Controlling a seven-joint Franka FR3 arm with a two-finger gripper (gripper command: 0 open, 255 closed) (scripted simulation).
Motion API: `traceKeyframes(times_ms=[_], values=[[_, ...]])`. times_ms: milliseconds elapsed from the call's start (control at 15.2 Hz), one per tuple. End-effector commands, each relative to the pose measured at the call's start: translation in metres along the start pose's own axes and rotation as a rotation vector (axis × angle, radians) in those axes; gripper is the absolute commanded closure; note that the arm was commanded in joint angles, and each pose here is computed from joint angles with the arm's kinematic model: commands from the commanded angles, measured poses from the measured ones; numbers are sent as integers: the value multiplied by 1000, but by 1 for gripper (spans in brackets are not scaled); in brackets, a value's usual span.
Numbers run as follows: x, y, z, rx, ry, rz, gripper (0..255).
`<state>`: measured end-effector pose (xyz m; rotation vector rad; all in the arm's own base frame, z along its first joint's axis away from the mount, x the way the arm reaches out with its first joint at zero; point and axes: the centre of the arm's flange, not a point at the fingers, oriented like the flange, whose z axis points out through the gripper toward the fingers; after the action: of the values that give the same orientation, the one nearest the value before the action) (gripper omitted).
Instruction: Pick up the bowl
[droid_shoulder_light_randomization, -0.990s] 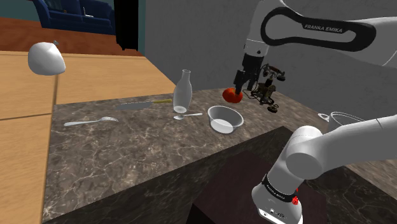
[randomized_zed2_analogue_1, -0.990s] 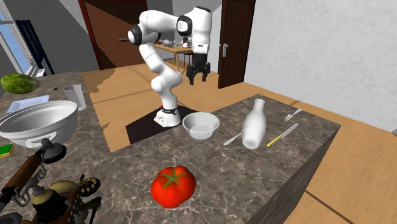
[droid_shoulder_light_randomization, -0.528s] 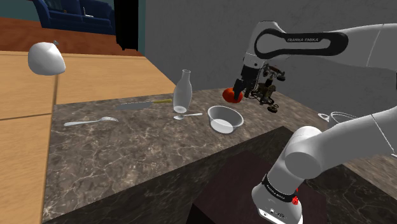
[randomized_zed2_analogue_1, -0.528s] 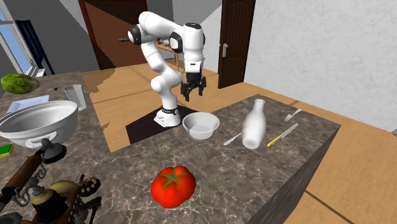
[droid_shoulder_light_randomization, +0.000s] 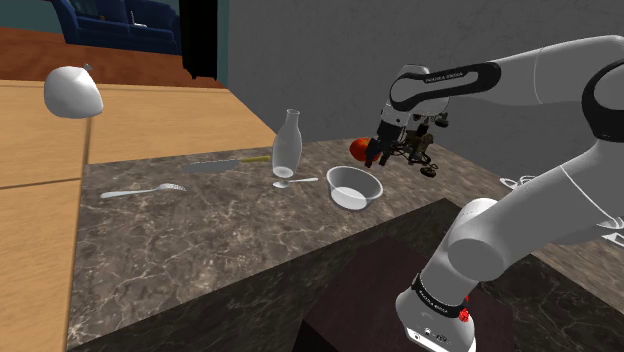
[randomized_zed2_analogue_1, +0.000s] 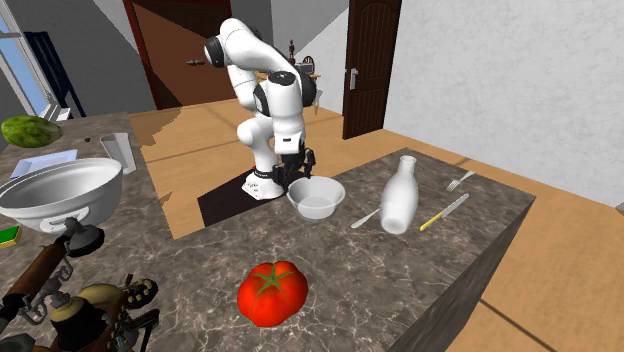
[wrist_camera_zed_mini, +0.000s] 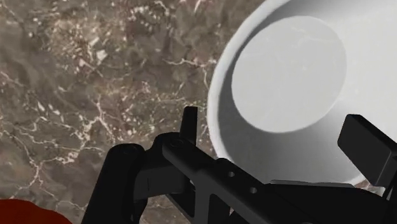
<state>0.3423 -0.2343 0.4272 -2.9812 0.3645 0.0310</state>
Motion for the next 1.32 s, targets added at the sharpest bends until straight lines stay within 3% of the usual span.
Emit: traceKeyframes(times_ms=[0,660,726,1254], values=[[9,23,18,23,4,4,0],[12,31,60,26,4,4,0],[12,32,60,26,4,4,255],[12,32,60,26,5,4,255]])
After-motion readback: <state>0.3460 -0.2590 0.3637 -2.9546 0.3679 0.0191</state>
